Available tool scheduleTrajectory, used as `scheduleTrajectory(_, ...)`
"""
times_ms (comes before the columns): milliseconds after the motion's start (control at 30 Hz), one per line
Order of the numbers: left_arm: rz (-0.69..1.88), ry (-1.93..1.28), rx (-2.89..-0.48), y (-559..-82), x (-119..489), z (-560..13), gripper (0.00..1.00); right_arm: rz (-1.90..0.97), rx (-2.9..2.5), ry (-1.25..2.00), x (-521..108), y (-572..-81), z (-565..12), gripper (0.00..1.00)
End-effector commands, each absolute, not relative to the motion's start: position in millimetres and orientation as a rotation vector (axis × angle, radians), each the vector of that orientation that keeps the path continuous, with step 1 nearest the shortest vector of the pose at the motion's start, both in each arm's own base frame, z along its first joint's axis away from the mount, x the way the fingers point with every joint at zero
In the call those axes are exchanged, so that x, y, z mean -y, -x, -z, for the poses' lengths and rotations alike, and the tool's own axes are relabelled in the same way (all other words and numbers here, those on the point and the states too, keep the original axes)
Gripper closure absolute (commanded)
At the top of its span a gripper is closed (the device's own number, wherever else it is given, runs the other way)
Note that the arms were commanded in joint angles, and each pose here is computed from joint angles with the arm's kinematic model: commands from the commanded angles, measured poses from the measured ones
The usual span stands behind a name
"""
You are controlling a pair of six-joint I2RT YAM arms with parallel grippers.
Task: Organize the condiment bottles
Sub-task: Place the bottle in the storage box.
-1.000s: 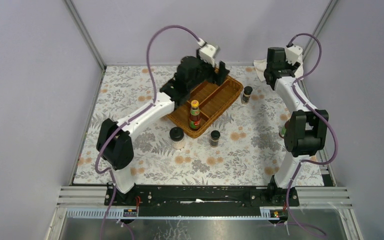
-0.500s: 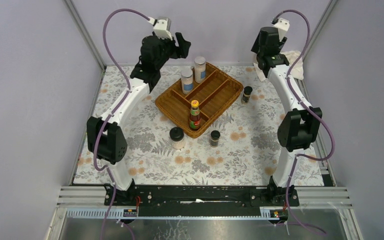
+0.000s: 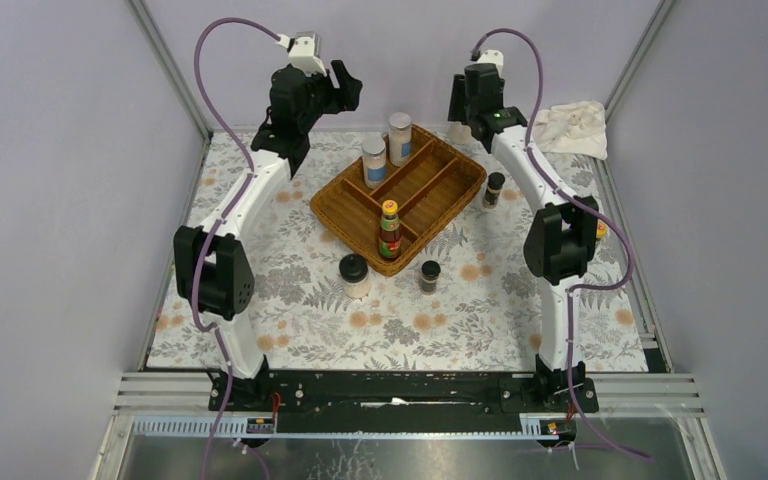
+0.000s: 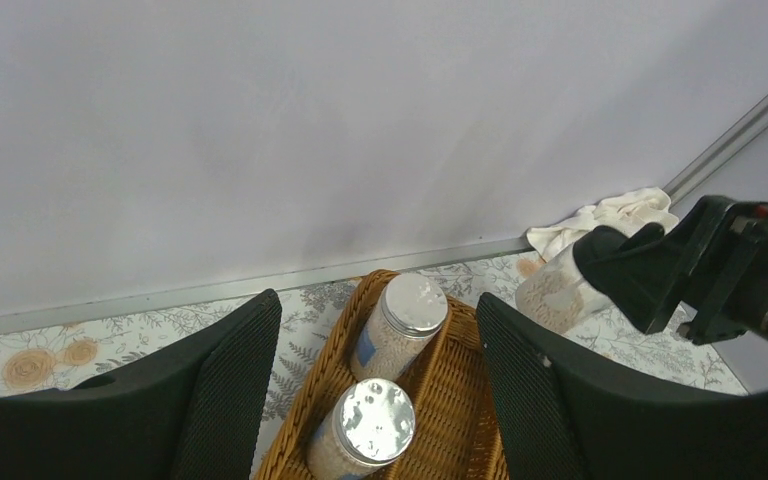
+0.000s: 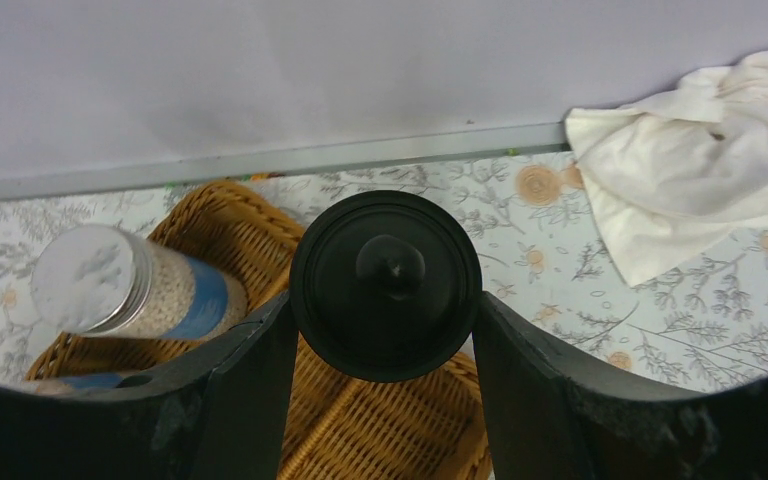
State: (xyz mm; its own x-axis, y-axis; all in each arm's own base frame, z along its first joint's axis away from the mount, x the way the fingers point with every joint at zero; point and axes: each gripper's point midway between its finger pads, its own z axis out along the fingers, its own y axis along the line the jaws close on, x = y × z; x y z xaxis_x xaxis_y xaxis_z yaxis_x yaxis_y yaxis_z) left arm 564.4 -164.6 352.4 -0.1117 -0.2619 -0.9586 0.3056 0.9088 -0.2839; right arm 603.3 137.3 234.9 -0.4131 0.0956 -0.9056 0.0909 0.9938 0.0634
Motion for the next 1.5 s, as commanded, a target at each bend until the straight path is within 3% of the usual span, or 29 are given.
scheduleTrajectory(0, 0.475, 0.018, -1.600, -573.8, 153.9, -353.9, 0.24, -0.062, -1.896, -0.044, -164.7, -607.2, -281.6, 1.00)
scheduleTrajectory(433, 0.479, 0.025, -1.609, -574.6, 152.2, -347.2, 0.24, -0.085, -1.966, 0.102, -217.8, -592.3, -246.9, 1.00)
scheduleTrajectory(1467, 0.509, 0.016, -1.619, -575.9, 156.8, -335.5, 0.24, -0.099, -2.065, 0.171, -231.4, -596.8, -166.7, 1.00)
